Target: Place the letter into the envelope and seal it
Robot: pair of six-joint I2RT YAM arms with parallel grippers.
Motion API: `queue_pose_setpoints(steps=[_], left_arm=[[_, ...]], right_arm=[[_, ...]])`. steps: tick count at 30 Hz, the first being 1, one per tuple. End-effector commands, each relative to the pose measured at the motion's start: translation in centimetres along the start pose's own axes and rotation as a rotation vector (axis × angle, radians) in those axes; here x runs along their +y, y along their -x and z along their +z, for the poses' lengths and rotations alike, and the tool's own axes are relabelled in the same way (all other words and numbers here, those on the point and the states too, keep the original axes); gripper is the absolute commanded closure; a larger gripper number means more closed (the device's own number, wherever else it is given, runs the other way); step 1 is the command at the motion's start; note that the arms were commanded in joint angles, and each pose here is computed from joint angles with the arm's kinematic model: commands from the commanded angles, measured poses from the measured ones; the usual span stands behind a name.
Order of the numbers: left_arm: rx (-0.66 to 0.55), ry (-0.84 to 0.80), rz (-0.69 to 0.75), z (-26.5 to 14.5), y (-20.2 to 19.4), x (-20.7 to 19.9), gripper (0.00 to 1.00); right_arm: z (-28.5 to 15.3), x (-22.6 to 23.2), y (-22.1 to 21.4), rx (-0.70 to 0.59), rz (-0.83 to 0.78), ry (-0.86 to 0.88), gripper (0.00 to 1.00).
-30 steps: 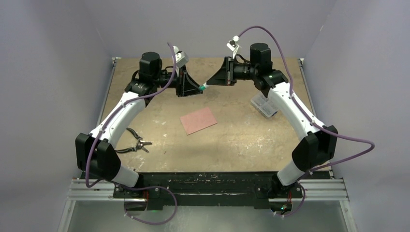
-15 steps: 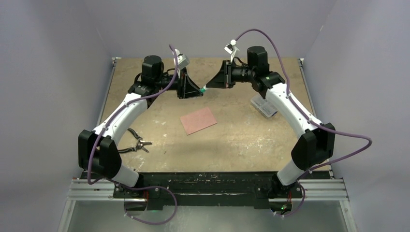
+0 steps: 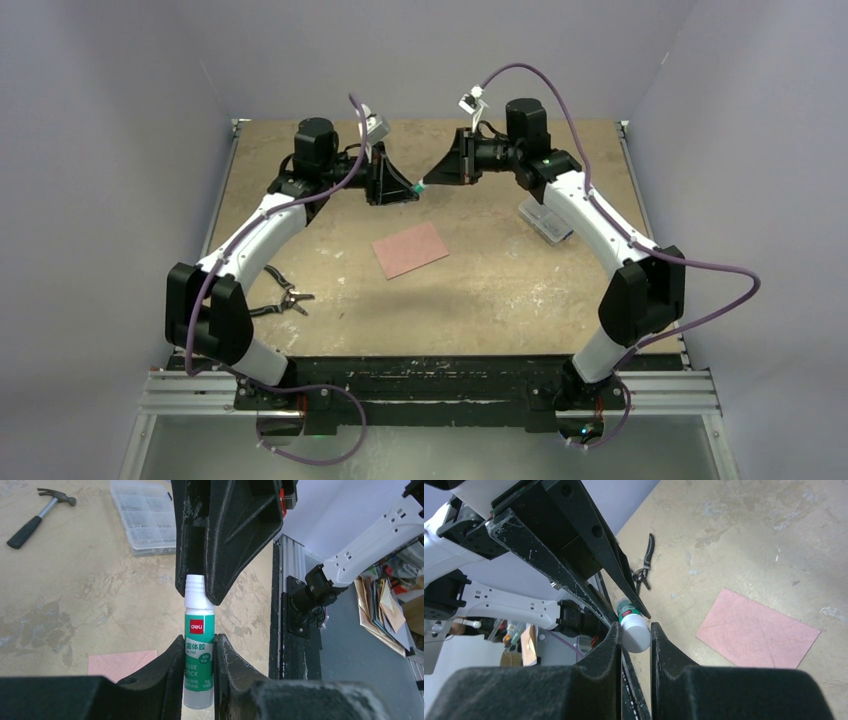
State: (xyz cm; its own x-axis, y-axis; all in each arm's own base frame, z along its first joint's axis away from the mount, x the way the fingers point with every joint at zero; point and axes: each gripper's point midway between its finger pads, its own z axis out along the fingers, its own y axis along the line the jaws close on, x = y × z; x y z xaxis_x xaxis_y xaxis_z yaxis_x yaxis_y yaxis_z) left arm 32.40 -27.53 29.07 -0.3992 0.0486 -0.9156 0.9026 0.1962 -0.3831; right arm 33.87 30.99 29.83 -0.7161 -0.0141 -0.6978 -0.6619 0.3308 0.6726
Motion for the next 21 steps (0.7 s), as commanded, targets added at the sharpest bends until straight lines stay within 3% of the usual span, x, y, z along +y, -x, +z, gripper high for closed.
queue_pose_setpoints(steps=[1,10,16,21], left_arm=[[-0.186,-0.114,0.435,0.3,9.1,-4.8,1.0],[-0.235,-0.041,0.466,0.2,9.7,-3.9,1.0],[-0.25,-0.012,0.454,0.4,9.3,-2.8,1.0],[-0.246,-0.055,0.431,0.6,8.5,-3.2,1.0]], right_arm=[[2.8,2.4,-10.8,0.36,0.173,0.153,1.0],[3.2,3.8,-11.9,0.384,0.175,0.213,1.0],[3.8,0.8,-10.0,0.309,0.123,-0.035,1.0],[3.6,2.0,-8.9,0.272,0.114,-0.018,1.0]])
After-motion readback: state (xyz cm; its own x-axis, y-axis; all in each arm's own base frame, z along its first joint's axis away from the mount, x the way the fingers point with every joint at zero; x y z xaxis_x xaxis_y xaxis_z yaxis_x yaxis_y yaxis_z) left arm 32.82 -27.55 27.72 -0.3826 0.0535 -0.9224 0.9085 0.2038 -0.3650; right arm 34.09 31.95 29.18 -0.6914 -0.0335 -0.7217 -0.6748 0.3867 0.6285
